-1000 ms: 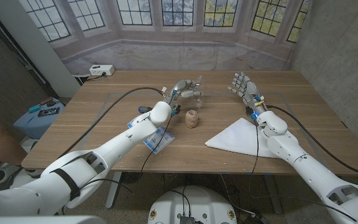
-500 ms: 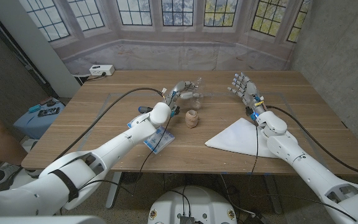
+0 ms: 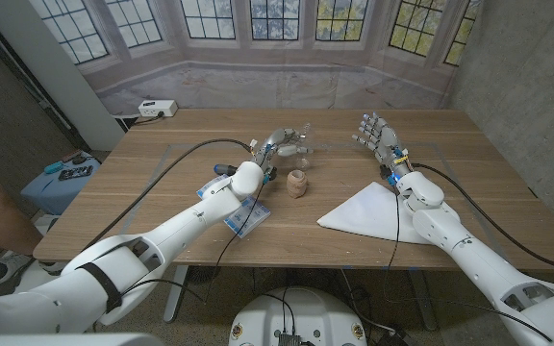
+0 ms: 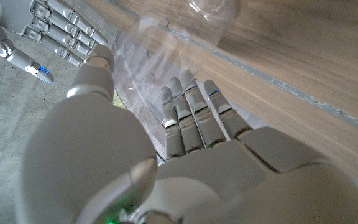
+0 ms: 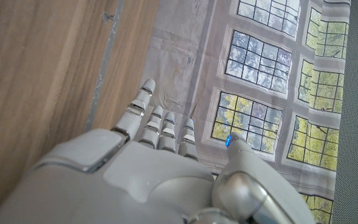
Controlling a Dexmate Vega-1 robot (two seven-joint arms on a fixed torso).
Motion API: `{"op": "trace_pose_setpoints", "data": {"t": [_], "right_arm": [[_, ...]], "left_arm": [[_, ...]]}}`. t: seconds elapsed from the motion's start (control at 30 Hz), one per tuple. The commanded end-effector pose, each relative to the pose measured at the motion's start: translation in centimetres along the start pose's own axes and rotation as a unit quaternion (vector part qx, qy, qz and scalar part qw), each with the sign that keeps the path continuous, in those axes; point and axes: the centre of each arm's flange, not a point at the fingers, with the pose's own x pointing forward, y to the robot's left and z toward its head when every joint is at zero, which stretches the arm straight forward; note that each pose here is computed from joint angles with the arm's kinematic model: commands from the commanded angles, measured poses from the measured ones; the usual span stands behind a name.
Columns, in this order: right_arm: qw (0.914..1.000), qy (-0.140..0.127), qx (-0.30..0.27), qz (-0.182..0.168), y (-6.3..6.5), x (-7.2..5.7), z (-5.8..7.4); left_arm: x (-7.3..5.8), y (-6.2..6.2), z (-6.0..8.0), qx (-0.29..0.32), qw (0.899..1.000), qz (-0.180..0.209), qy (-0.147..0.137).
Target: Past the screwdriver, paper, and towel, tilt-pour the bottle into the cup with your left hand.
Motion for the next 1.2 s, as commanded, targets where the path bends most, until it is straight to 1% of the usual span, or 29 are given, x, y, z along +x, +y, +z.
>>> {"op": "trace_pose_setpoints", "data": {"t": [0.03, 0.8, 1.2], "right_arm": [[1.0000, 0.001, 0.001, 0.001, 0.08, 0.36, -0.14], [1.0000, 0.003, 0.002, 0.003, 0.18, 0.77, -0.32], [1.0000, 0.007, 0.004, 0.004, 0.05, 0.69, -0.58]], "left_arm": [[-0.09, -0.16, -0.39, 0.006, 1.000, -0.001, -0.001], [0.52, 0.17, -0.47, 0.003, 1.000, -0.025, 0.005], [0.45, -0.01, -0.52, 0.003, 1.000, -0.027, 0.006]]}}
